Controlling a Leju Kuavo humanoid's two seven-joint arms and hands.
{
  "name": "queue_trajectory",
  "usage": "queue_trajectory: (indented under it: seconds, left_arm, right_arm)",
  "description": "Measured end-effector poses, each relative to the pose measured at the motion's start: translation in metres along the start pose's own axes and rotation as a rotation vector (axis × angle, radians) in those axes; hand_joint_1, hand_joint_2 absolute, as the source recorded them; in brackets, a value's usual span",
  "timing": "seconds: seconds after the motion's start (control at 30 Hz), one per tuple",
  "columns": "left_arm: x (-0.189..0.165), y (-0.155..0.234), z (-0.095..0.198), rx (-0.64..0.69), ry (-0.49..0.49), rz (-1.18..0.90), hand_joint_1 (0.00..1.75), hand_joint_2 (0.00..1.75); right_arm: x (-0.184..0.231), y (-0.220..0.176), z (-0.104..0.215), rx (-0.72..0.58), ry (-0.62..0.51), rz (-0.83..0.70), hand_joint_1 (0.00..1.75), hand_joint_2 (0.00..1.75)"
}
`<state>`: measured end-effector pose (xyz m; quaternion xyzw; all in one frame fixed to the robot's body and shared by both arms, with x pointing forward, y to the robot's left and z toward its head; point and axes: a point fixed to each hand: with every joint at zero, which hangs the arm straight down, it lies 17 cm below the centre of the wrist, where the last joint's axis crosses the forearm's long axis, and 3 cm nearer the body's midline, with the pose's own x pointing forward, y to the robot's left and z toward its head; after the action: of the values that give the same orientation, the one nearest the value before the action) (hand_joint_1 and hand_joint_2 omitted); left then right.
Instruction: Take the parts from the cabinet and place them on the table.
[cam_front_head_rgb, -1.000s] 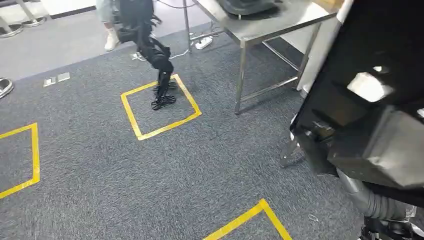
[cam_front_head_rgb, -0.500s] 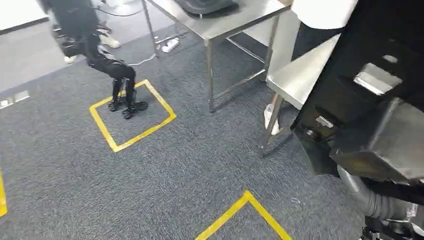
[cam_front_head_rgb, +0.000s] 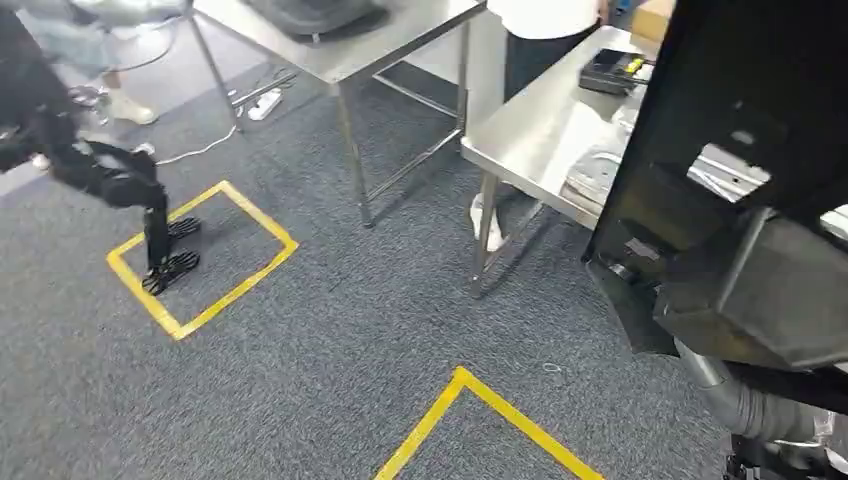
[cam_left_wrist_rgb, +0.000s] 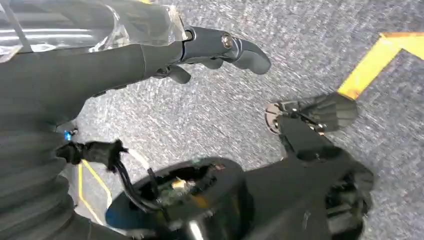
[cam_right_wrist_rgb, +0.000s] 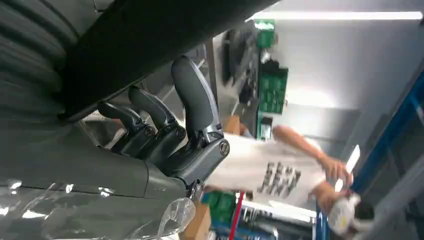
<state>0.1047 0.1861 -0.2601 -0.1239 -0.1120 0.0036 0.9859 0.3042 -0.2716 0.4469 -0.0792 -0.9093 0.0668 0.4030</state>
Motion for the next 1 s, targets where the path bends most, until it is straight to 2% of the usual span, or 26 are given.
queue_trajectory:
  seconds: [1.0]
  left_arm:
    - [0.002,0.005,0.001,0.006,-0.015,0.001,0.0,1.75]
  right_arm:
    - [-0.001,0.002,0.003,0.013,0.007,0.03,1.75,1.75]
